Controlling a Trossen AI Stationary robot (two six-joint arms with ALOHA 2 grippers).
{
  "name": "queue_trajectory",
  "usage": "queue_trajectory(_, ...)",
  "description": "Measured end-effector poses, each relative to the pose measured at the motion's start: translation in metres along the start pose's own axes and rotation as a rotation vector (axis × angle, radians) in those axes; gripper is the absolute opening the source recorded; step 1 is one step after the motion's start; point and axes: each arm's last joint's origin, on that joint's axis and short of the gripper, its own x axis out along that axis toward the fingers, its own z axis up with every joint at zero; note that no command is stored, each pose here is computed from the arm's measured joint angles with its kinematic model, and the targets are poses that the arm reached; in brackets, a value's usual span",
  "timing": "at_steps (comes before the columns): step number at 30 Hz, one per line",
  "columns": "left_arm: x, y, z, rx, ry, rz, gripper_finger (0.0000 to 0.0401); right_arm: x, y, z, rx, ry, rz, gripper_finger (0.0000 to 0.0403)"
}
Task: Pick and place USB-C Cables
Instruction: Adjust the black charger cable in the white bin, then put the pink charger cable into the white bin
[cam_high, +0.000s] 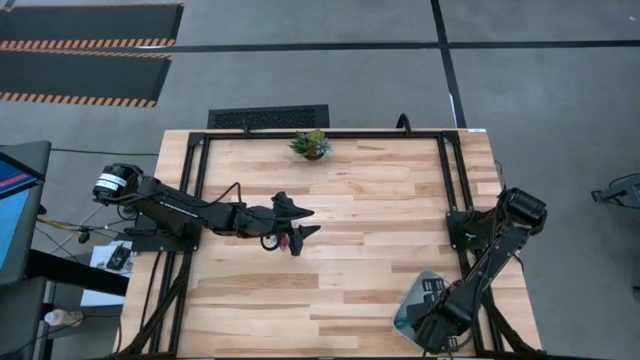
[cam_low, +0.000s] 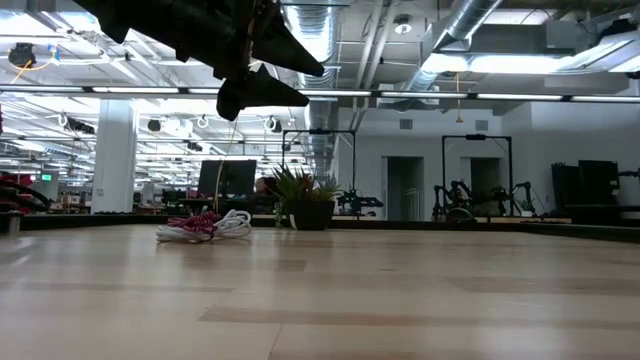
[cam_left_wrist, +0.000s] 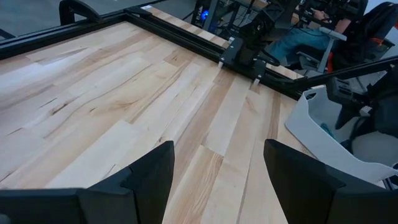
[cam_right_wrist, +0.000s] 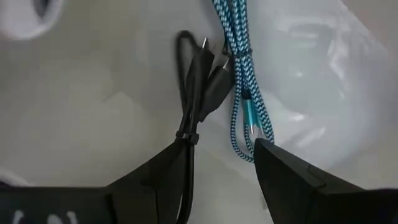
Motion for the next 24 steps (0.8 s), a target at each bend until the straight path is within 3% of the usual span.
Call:
queue_trajectory(4,0.0,0.0,0.0,0.0,0.0,0.0,0.0235,-0.004,-0.013,-0.001,0.033,0.042,-0.074,0.0211)
queue_trajectory(12,0.0,0.0,0.0,-0.007,0.003,-0.003,0.0235,-0.027,-0.041,0.001,0.113,-0.006,-0.21,0.0211)
queue_trajectory(18,-0.003,0.003,-0.005,0.013,0.087,-0.002,0.0235,-0.045,-0.048,0.001,0.16,-0.058,-0.185,0.0211)
queue_trajectory(24,-0.015,0.021,-0.01,0.119,0.251,0.113,0.0235,-0.089,-0.047,-0.01,0.253,-0.238,-0.139,0.0211)
